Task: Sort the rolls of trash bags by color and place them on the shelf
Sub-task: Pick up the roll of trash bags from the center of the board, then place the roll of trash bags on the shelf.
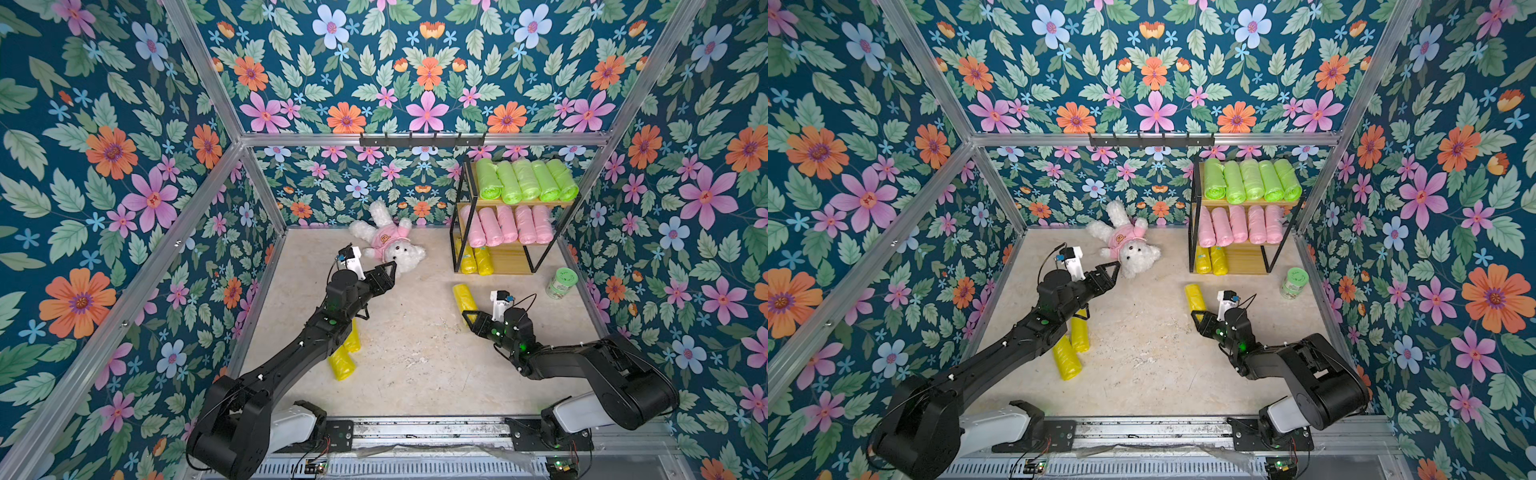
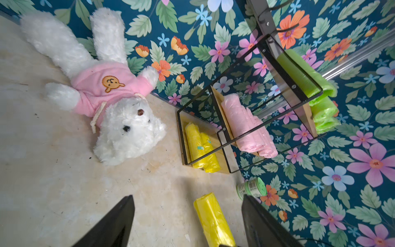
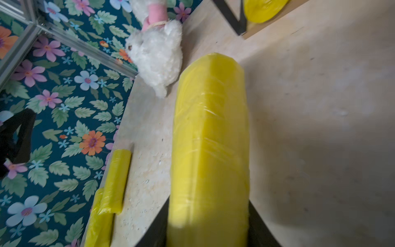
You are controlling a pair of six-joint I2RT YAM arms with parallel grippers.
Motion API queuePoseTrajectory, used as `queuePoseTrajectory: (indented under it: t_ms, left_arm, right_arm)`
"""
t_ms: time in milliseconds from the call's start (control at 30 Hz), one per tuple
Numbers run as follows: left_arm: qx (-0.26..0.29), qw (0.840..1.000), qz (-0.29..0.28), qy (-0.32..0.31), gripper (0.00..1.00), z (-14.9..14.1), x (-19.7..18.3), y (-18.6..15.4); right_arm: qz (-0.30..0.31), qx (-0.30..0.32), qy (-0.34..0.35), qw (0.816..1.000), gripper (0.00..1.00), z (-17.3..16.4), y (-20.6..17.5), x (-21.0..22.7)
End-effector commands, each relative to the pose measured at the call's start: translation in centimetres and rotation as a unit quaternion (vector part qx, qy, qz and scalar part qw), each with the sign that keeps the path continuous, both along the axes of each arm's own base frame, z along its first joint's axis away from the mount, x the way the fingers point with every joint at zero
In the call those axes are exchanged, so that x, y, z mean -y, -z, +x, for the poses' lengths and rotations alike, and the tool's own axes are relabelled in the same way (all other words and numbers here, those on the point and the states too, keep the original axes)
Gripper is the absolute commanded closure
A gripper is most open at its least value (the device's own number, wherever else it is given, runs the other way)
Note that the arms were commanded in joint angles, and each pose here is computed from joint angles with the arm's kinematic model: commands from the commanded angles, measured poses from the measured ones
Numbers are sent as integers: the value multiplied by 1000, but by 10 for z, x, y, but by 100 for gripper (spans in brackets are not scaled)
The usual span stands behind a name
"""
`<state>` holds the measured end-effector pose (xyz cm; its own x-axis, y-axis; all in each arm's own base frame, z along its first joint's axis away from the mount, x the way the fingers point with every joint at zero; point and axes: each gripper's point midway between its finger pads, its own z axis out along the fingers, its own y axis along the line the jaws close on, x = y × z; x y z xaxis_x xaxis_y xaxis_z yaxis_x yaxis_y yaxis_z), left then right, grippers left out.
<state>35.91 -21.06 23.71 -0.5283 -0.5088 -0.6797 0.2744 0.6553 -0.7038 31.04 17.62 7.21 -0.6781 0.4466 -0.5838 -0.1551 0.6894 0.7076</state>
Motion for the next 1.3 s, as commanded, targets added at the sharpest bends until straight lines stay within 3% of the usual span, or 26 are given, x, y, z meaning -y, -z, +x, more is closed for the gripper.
queuePoseTrajectory:
  t_ms: [0, 467, 800, 1267]
  left_arm:
    - [-7, 998, 10, 69, 17, -8, 22, 6]
    - [-16, 995, 14, 102, 18, -8, 39, 10]
    - [-20, 995, 13, 98, 18, -8, 38, 11]
    - [-29, 994, 16, 103, 18, -4, 42, 15]
  right_arm:
    - [-13, 11, 10, 1000, 61, 7, -7, 18]
    - [-70, 36, 137, 987, 60, 66, -40, 113]
    - [-60, 58, 146, 986, 60, 122, -31, 124]
    - [-33, 25, 142, 989, 60, 175, 1, 119]
